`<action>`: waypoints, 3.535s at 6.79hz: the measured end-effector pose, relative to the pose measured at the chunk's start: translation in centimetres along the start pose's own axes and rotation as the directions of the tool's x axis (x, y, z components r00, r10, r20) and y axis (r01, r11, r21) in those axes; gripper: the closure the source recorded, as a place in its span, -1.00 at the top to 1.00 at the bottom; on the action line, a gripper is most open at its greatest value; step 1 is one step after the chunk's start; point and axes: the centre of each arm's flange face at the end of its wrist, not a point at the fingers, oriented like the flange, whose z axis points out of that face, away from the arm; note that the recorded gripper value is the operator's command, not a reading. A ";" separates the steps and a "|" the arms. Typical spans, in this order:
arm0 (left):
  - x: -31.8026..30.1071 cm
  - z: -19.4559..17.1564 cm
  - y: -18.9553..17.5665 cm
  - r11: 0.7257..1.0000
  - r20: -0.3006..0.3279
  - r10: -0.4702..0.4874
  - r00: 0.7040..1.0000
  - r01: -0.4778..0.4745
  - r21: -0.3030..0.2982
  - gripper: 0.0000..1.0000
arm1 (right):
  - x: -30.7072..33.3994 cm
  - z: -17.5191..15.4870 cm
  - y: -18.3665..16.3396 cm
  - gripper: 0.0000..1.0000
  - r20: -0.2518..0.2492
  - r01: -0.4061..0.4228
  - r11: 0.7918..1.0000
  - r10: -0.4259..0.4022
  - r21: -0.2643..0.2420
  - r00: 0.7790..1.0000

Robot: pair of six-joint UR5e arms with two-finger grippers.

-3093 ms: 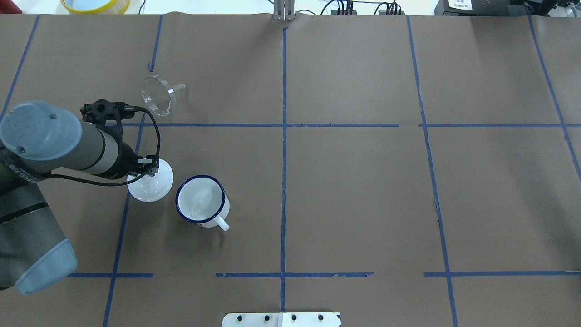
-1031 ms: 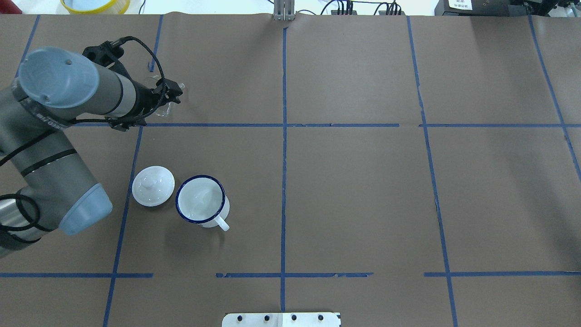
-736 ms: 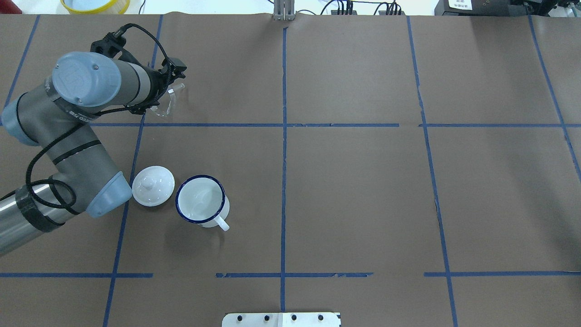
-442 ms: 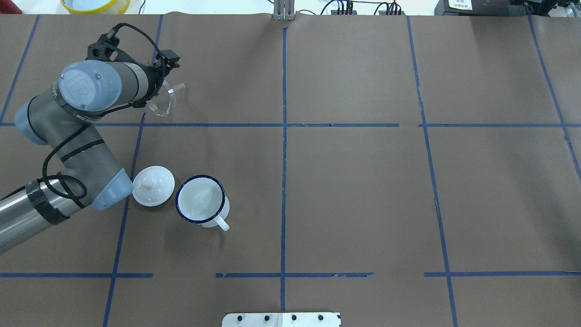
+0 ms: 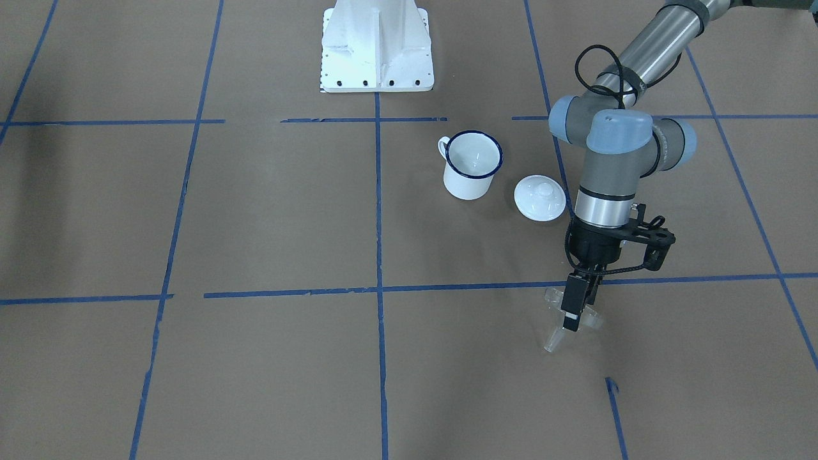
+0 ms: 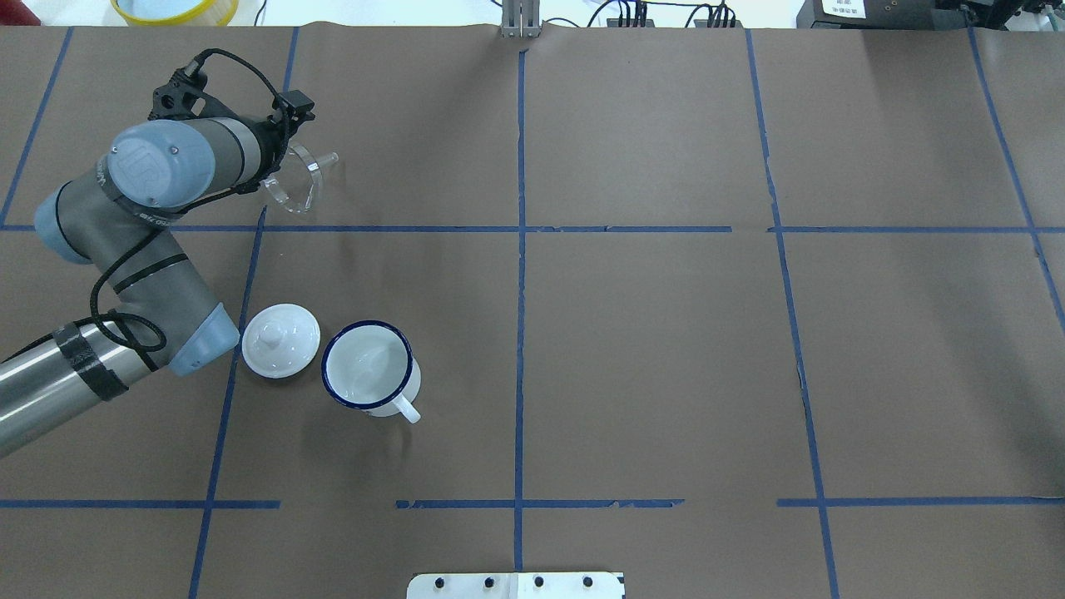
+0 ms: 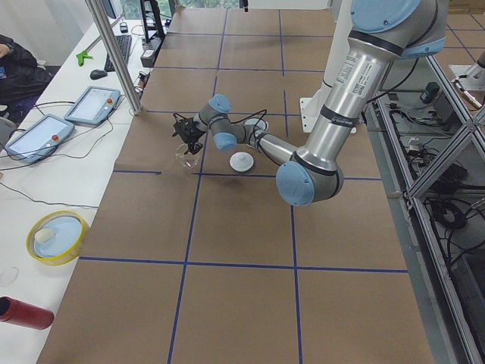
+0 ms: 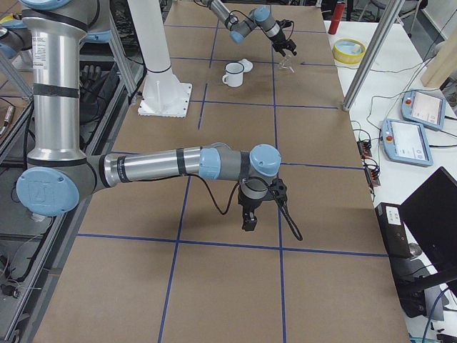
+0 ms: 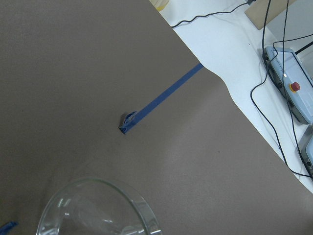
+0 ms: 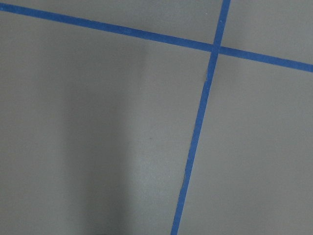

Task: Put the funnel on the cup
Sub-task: 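Reach the left gripper to the clear glass funnel and grasp it, then lift the glass funnel with the left gripper and carry it toward the mug, then lower the glass funnel into the mug opening with the left gripper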

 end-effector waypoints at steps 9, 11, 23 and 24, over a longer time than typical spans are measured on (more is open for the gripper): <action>6.0 -10.4 -8.6 0.971 -0.086 -0.040 0.996 0.019 -0.238 -1.00 | 0.0 0.0 0.0 1.00 0.000 0.000 1.000 0.000 0.000 1.000; 8.3 -18.3 -9.5 0.959 -0.015 0.027 1.000 -0.030 -0.281 -1.00 | 0.0 0.0 0.0 1.00 0.000 -0.001 1.000 0.001 0.000 1.000; 8.5 -23.0 18.5 0.777 0.313 0.587 0.747 -0.410 -0.478 -1.00 | 0.0 0.0 0.0 1.00 0.000 0.000 1.000 0.000 0.000 1.000; 8.1 -22.2 19.9 0.768 0.313 0.600 0.736 -0.421 -0.482 -1.00 | 0.0 0.0 0.0 1.00 0.000 0.000 1.000 0.000 0.000 1.000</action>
